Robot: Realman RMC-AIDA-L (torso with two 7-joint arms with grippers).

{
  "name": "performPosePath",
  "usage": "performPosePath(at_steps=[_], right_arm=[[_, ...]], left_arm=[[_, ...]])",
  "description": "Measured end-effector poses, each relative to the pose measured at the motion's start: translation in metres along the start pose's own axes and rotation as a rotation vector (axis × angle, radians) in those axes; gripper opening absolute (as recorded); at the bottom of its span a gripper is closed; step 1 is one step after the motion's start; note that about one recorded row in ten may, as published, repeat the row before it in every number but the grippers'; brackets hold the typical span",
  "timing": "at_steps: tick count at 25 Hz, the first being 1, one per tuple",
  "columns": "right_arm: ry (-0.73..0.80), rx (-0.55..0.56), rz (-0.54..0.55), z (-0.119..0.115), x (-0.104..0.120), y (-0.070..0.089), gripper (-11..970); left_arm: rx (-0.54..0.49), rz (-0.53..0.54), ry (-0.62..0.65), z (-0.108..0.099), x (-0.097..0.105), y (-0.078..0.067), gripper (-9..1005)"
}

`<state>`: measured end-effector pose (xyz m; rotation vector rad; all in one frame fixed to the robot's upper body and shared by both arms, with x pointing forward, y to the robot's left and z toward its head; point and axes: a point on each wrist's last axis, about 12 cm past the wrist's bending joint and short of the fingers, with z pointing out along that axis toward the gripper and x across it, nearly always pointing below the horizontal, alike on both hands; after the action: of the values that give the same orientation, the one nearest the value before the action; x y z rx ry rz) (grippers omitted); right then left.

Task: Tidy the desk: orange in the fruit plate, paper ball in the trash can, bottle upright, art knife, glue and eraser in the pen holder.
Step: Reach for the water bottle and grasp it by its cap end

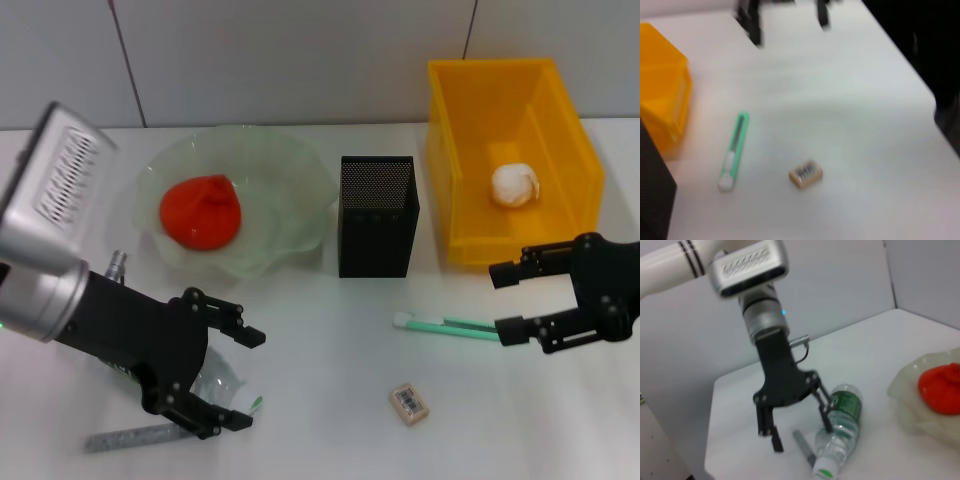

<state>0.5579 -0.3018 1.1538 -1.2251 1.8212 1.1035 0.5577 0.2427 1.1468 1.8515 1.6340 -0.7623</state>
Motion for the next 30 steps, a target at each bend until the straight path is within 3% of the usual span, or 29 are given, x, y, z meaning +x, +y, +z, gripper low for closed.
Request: performPosePath(at_steps=[2, 3, 13, 30], right_arm=[[-0.004, 0.012, 0.007, 0.001, -0.004, -0.003, 775], [-0.004, 0.029, 0.017, 0.001, -0.006, -0.006, 775], [-0.009, 0.053, 0.033, 0.002, -0.012, -0.011, 775], [-0.009, 0.083, 0.025, 0.001, -0.010, -0.013, 775]], left_arm=[[0.002, 0.027, 0.032, 0.002, -0.002, 0.001, 840], [0.020, 0.114, 0.120, 0.012, -0.010, 0.005, 840], [0.032, 0.260, 0.300, 0.033, -0.021, 0.015, 840], [0.060, 0.337, 0.422, 0.050, -0.019, 0.012, 840]])
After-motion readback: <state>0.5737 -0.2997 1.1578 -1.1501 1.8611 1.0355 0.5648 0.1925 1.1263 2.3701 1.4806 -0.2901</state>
